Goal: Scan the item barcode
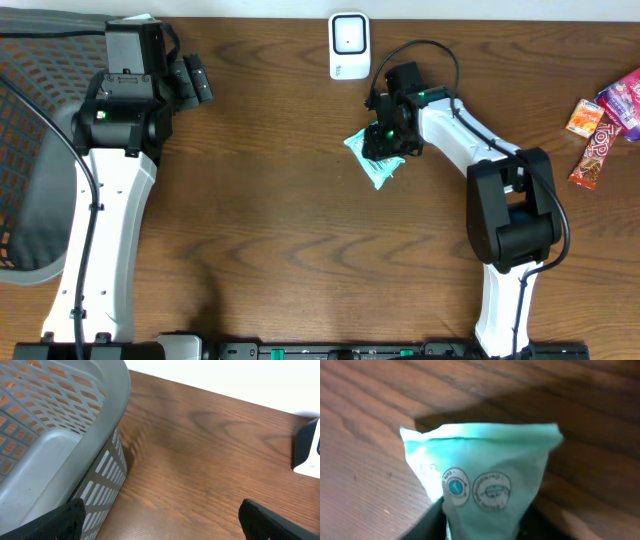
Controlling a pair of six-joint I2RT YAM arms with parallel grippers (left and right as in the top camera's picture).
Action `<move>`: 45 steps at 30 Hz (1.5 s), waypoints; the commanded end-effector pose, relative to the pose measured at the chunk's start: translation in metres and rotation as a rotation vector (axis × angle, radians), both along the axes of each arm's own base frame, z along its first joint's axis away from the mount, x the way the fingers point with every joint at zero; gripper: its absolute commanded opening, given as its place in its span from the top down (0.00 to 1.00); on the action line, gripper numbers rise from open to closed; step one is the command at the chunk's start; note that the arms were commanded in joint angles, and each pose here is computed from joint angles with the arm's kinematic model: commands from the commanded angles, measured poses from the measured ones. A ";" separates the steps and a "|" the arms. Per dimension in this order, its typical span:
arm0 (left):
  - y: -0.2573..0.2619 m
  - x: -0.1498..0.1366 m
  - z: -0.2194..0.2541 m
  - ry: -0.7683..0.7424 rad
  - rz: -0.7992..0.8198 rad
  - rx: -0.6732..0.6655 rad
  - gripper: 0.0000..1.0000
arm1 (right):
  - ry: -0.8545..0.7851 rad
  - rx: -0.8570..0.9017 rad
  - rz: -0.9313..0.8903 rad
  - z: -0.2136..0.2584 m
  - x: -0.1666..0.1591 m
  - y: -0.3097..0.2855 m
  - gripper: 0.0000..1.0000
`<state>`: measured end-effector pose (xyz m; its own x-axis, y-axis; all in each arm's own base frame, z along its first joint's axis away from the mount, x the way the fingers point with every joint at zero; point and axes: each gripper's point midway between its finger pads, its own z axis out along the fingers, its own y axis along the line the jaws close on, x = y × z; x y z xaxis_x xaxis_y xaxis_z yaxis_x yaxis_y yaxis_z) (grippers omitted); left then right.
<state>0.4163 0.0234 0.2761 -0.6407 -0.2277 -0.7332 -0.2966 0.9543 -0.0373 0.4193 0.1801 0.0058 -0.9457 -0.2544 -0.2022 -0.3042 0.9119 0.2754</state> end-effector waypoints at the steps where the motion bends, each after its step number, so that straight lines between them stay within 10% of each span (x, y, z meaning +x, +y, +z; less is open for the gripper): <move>1: 0.004 0.000 -0.002 0.005 0.023 0.000 0.02 | 0.049 -0.049 -0.030 -0.022 -0.006 -0.005 0.84; 3: 0.004 0.000 -0.002 0.005 0.023 0.000 0.02 | 0.065 -0.015 -0.077 -0.019 -0.005 -0.001 0.99; 26: 0.004 0.000 -0.002 0.005 0.023 0.000 0.02 | -0.488 0.534 -0.599 0.144 0.181 0.022 0.99; 45: 0.004 0.000 -0.002 0.005 0.023 0.000 0.02 | -0.664 0.652 -0.594 0.162 0.212 0.034 0.99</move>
